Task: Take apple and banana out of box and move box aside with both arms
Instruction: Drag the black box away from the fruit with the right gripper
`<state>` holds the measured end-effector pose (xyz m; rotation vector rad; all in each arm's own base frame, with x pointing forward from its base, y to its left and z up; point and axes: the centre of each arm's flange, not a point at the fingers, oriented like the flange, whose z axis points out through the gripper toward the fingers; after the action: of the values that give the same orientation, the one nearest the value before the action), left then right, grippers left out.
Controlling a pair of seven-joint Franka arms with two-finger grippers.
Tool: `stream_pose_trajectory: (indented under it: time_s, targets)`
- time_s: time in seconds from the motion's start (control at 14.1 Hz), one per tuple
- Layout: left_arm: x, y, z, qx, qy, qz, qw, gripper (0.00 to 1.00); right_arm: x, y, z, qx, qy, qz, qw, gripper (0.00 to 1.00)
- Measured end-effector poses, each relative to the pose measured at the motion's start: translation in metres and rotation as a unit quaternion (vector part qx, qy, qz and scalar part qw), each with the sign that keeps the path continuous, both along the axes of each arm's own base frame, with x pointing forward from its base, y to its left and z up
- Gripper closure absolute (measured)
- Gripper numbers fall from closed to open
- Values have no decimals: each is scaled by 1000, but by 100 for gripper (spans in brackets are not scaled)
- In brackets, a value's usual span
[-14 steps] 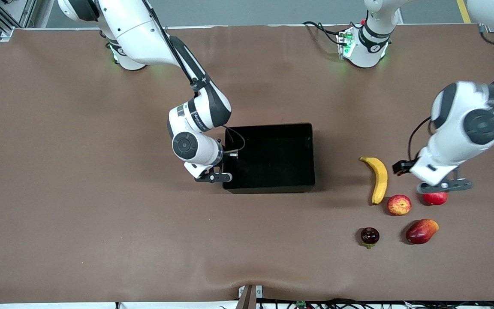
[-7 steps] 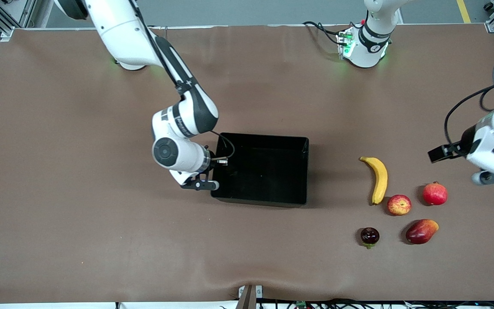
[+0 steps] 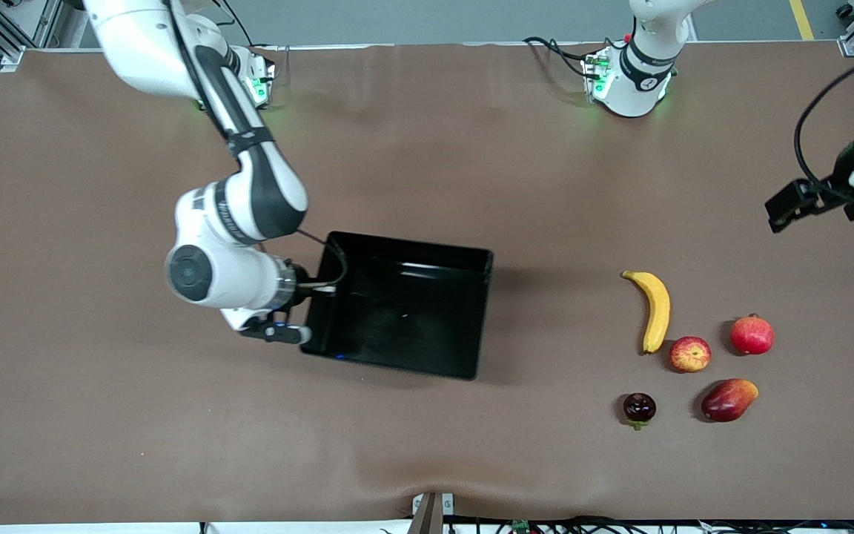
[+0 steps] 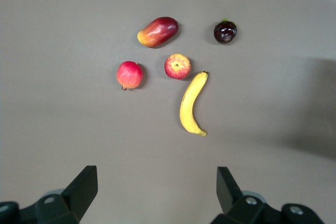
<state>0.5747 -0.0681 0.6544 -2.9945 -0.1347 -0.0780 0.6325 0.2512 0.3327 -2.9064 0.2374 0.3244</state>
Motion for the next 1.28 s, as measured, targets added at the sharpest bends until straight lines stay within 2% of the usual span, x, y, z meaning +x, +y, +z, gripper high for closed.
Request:
stream_pose_trajectory:
  time_s: [0.07, 0.21, 0.43, 0.57, 0.92, 1.28]
  targets:
    - [-6, -4, 6, -1, 2, -6, 1000, 0, 4, -21, 5, -13, -8, 5, 1000, 96]
    - [-17, -7, 14, -1, 8, -11, 1000, 0, 12, -80, 13, -17, -18, 24, 999, 96]
    - [-30, -5, 21, -23, 15, -4, 1000, 0, 17, -164, 18, -10, -14, 45, 999, 96]
    - [-39, -2, 24, -29, 16, -1, 999, 0, 19, -213, 17, -17, -15, 62, 998, 96]
    - [-59, -4, 23, -42, 25, -6, 999, 0, 8, -310, 1, -28, -8, 102, 994, 96]
    - [-67, -10, 21, -46, 30, -13, 998, 0, -8, -391, -10, -23, -8, 134, 991, 96]
